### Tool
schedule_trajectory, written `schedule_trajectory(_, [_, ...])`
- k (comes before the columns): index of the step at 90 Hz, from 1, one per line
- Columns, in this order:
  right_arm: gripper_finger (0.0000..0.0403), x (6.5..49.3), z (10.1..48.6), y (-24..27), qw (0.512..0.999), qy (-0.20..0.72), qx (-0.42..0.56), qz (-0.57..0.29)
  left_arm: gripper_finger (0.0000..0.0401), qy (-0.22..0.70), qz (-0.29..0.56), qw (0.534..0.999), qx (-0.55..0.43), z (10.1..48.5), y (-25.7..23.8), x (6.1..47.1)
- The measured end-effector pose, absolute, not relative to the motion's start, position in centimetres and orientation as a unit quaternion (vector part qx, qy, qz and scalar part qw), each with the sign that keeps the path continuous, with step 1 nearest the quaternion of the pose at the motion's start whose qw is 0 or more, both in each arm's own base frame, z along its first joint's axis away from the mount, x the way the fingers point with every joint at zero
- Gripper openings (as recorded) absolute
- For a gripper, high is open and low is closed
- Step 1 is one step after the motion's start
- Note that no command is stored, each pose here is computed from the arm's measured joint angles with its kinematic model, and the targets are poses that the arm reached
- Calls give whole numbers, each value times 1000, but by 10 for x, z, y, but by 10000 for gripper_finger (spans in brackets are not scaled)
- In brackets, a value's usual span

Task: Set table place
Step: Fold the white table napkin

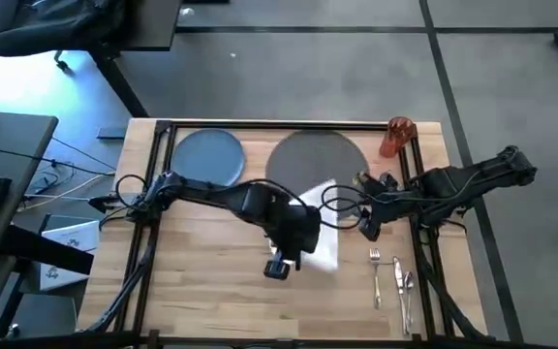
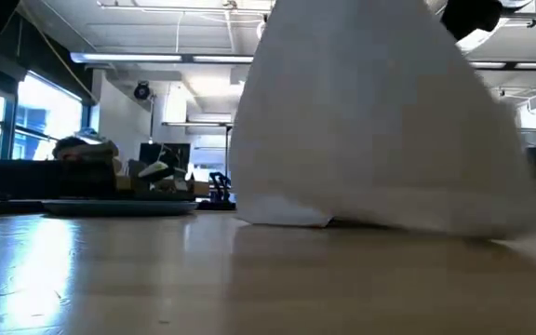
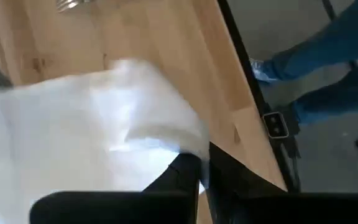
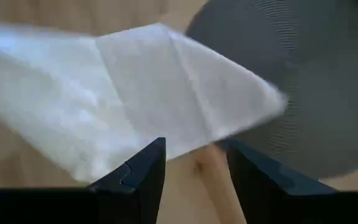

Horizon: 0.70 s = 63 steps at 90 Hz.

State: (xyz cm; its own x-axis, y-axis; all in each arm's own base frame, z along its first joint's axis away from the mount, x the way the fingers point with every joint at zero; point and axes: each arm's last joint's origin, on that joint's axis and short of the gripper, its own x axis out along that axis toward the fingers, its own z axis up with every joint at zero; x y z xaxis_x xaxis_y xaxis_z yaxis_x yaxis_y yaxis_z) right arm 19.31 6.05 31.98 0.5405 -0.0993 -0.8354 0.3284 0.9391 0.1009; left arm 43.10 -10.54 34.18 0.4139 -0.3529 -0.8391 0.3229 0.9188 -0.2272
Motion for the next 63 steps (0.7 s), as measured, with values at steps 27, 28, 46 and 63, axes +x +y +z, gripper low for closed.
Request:
schedule_trajectory(27, [181, 213, 247, 74, 878, 442, 153, 99, 0, 533, -225, 815, 36, 332, -103, 427])
schedule_trajectory(28, [183, 213, 244, 74, 879, 437, 157, 107, 0, 536, -225, 813, 37, 331, -104, 427])
schedule_trajectory(46, [221, 214, 198, 84, 885, 372, 215, 180, 0, 569, -247, 782, 54, 307, -125, 422])
schedule_trajectory(63, [228, 220, 167, 97, 890, 367, 192, 190, 0, 606, -246, 753, 73, 271, -155, 413])
